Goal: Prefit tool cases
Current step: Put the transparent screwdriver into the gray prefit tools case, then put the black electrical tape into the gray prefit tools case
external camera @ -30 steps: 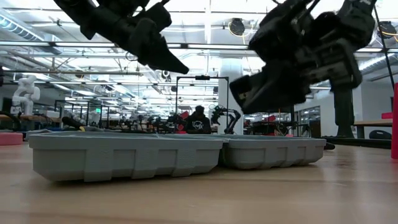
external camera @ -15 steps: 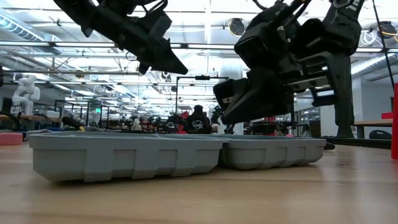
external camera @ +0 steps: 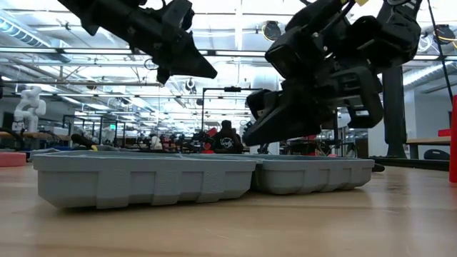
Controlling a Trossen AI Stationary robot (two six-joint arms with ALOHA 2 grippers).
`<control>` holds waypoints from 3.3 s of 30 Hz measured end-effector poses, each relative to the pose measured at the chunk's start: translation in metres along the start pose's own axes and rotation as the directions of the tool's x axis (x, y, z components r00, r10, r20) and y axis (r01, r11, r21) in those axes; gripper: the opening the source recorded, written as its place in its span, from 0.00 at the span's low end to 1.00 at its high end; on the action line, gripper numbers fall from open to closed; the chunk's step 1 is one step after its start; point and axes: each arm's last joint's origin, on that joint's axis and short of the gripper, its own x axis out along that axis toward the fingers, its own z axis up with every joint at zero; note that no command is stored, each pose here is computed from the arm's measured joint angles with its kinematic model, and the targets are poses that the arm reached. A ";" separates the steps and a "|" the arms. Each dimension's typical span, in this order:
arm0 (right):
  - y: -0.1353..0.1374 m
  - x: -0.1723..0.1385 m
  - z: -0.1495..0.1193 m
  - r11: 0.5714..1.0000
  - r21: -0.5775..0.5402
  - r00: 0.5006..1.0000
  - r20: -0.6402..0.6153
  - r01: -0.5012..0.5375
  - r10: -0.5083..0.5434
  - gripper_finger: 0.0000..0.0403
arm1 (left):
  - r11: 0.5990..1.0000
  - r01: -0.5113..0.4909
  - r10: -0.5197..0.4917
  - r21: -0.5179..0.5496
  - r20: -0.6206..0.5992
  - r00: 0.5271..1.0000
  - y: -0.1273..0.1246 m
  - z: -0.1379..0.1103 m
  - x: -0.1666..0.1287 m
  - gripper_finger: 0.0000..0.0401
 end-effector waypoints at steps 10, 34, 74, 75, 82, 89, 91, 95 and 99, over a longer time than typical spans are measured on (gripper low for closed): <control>0.008 0.002 0.001 1.000 -0.001 1.000 -0.006 0.009 -0.009 0.00 | 1.000 0.003 -0.003 -0.007 0.002 1.000 -0.006 -0.002 -0.001 0.02; 0.006 0.020 0.010 0.999 0.017 0.999 0.024 -0.028 0.027 0.00 | 1.000 0.006 -0.006 -0.013 0.002 1.000 -0.016 -0.005 -0.005 0.02; 0.015 0.035 -0.001 0.995 0.083 0.997 0.060 -0.058 0.053 0.00 | 0.999 0.005 -0.004 -0.036 0.007 1.000 -0.018 -0.006 -0.005 0.02; 0.014 0.035 -0.001 0.995 0.085 0.997 0.060 -0.059 0.054 0.00 | 0.999 0.005 -0.005 -0.036 0.006 1.000 -0.018 -0.006 -0.005 0.02; 0.014 0.036 -0.004 0.994 0.096 0.997 0.045 -0.058 0.054 0.00 | 0.999 0.010 -0.010 -0.034 0.006 1.000 -0.020 -0.006 -0.006 0.02; 0.010 0.037 -0.007 0.992 0.111 0.997 0.038 -0.067 0.063 0.00 | 0.999 0.013 -0.013 -0.031 0.005 1.000 -0.021 -0.007 -0.006 0.02; 0.008 0.034 -0.005 0.992 0.111 0.998 0.039 -0.061 0.057 0.00 | 0.999 0.015 -0.015 -0.029 0.005 1.000 -0.022 -0.007 -0.007 0.02; 0.005 0.022 0.016 0.996 0.069 0.993 0.112 -0.048 0.040 0.00 | 1.000 0.017 -0.017 -0.026 0.005 1.000 -0.023 -0.007 -0.007 0.02; 0.003 0.005 0.035 0.998 0.054 0.990 0.139 -0.040 0.032 0.00 | 1.000 0.016 -0.016 -0.020 0.005 1.000 -0.023 -0.007 -0.007 0.02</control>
